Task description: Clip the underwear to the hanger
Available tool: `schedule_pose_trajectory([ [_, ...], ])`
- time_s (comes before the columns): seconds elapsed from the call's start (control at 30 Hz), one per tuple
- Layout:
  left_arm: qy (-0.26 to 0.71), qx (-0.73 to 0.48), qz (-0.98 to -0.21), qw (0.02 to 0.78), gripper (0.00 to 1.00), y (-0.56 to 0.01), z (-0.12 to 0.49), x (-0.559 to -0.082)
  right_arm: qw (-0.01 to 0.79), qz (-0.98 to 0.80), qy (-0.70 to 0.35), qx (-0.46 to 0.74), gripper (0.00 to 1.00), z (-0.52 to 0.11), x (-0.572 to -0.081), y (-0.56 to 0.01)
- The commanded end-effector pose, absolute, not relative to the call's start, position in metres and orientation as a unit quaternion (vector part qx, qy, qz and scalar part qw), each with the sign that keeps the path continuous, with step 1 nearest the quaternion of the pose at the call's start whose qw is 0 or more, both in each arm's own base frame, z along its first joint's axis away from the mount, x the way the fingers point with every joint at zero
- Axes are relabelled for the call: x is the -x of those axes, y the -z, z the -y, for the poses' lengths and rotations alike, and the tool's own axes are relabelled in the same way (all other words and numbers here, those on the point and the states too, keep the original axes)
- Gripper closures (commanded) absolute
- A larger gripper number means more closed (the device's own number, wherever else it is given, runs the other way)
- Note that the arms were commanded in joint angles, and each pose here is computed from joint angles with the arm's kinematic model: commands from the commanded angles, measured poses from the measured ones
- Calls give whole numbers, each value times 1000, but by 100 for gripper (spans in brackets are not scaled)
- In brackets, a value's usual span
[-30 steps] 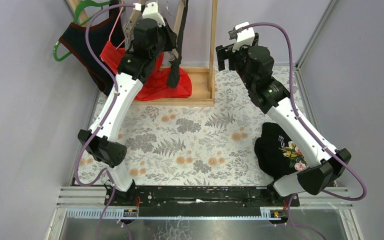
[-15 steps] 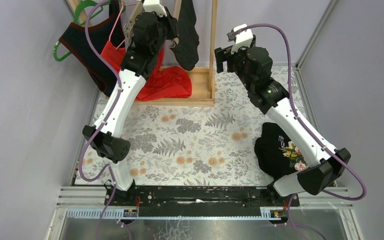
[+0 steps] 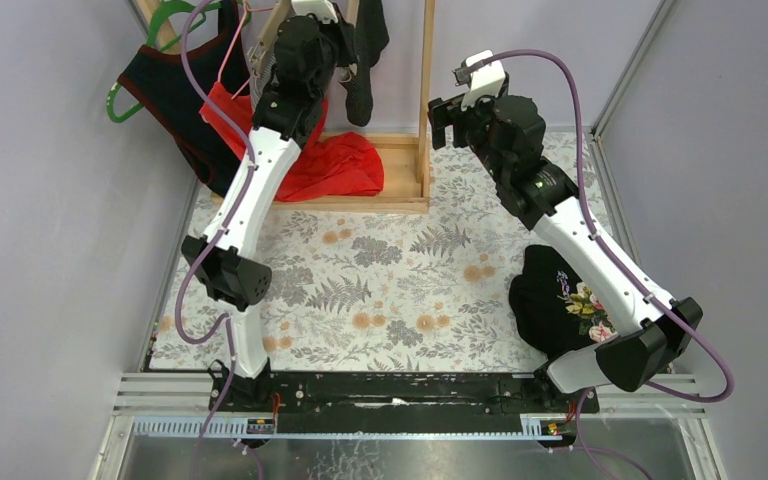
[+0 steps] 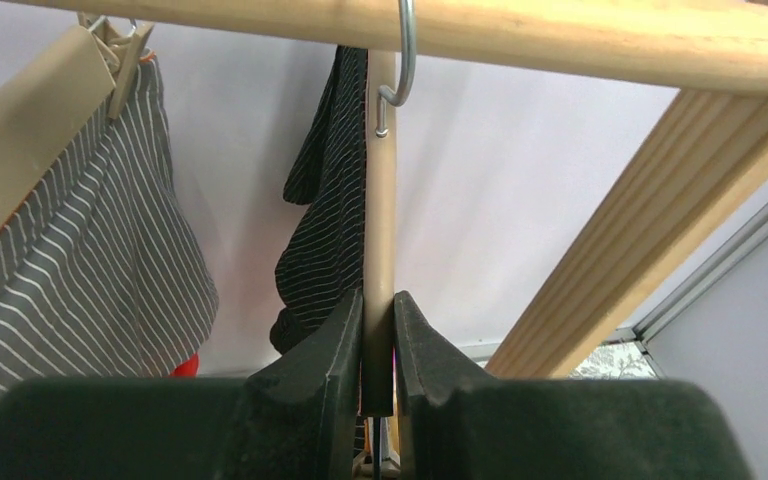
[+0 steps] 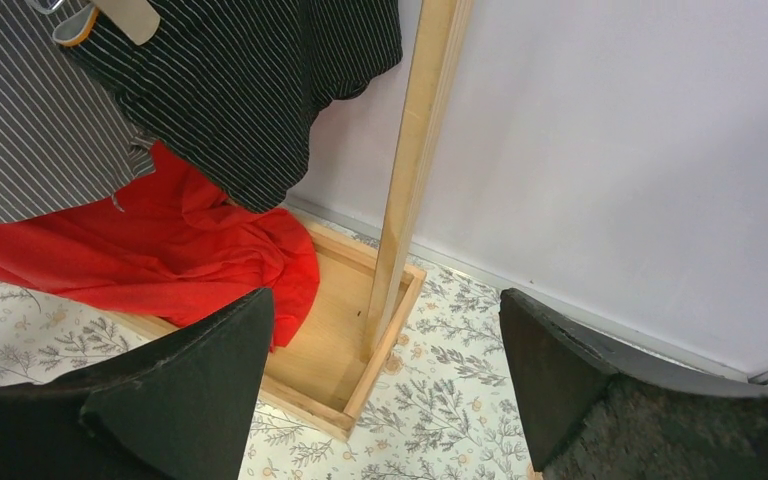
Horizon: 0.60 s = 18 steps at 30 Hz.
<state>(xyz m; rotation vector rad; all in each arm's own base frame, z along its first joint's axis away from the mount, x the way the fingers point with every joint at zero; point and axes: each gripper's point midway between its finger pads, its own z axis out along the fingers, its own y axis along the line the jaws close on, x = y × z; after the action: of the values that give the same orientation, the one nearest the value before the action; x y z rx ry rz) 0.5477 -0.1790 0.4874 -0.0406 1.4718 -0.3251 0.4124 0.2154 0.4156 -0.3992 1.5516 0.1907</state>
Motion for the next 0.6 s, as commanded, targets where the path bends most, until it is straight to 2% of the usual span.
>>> schedule_pose_trajectory([
  [0.0,157,45,-615,772,100,-529,161,-553,716,-669,-104,169,11,-211,-401,-444],
  [0.37,177,60,-624,759,98,-520,141,-568,710,-673,-111,174,11,-215,-403,-439],
  [0.5,179,60,-630,753,85,-518,140,-567,709,-673,-113,176,11,-217,-403,-439],
  [0.57,183,59,-633,750,71,-515,141,-565,709,-673,-114,177,11,-218,-403,-438],
])
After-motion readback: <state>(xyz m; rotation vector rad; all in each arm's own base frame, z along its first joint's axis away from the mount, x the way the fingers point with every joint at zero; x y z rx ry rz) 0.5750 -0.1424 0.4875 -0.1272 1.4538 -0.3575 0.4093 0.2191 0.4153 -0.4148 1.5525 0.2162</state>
